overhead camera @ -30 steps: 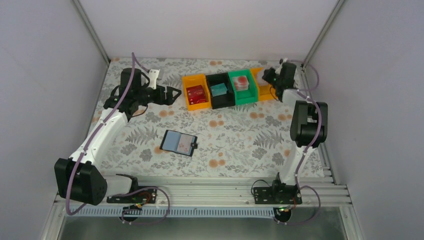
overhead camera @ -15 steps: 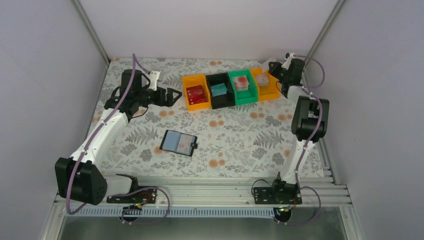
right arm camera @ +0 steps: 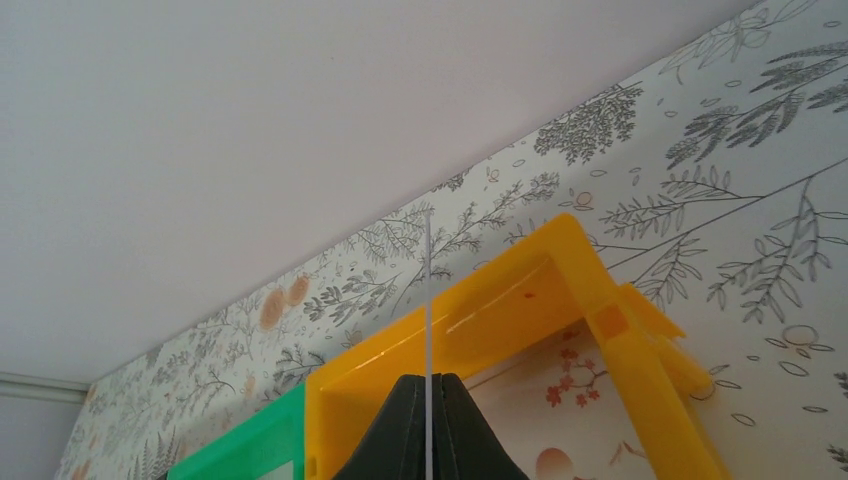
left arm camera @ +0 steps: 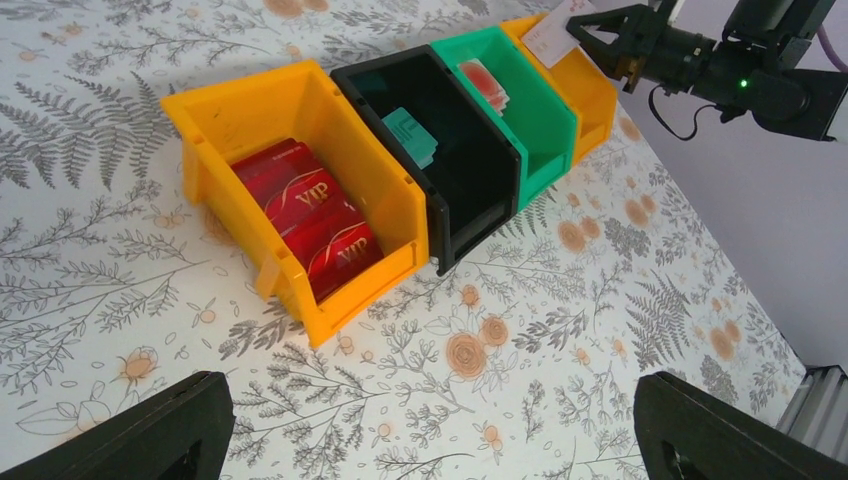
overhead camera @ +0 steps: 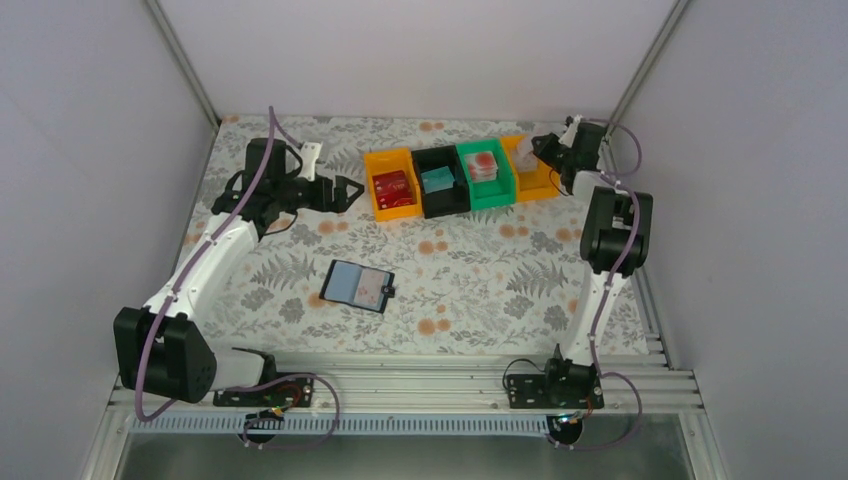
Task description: Take the credit cards out of the card holder
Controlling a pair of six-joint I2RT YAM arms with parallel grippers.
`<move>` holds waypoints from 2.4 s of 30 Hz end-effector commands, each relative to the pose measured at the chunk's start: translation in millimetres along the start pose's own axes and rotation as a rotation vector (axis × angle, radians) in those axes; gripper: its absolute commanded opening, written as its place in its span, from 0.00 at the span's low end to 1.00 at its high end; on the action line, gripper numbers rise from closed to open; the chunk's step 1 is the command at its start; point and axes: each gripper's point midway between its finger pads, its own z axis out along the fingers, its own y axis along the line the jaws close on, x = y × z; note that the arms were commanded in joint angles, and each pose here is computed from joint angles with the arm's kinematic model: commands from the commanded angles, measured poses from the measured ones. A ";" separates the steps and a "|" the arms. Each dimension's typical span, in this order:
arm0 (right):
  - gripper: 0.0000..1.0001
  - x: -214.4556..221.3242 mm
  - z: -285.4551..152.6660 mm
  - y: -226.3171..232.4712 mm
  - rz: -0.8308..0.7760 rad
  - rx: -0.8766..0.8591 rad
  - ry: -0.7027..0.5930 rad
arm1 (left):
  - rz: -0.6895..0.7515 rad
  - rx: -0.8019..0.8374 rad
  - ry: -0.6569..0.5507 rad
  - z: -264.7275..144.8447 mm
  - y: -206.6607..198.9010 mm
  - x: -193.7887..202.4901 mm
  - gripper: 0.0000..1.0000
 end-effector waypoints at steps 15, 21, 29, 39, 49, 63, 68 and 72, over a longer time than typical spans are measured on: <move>0.04 28.8 28.7 7.3 0.055 -0.023 0.088 | 0.014 0.010 -0.006 -0.5 -1.7 -5.0 1.00; 0.08 26.5 33.2 8.2 0.042 0.004 0.109 | 0.009 0.008 -0.001 0.6 -0.4 -3.0 1.00; 0.50 3.6 25.3 15.1 -0.044 0.124 0.084 | 0.018 0.002 -0.004 0.5 0.3 -4.7 1.00; 0.99 -31.7 14.1 19.9 -0.159 0.360 0.020 | 0.012 -0.008 -0.001 -0.9 2.2 -0.5 1.00; 0.99 -4.7 -8.5 124.6 -0.355 0.363 0.033 | -0.171 -0.169 0.107 2.3 60.5 55.9 1.00; 0.91 337.7 -132.0 285.4 -0.543 -0.112 0.757 | -0.471 -0.242 0.308 12.2 101.4 196.1 1.00; 0.91 419.6 -154.6 275.5 -0.501 -0.150 0.984 | -0.492 -0.187 0.314 14.0 92.3 213.4 1.00; 0.95 442.5 -154.8 250.0 -0.453 -0.062 1.041 | -0.501 -0.152 0.339 17.3 84.5 229.3 1.00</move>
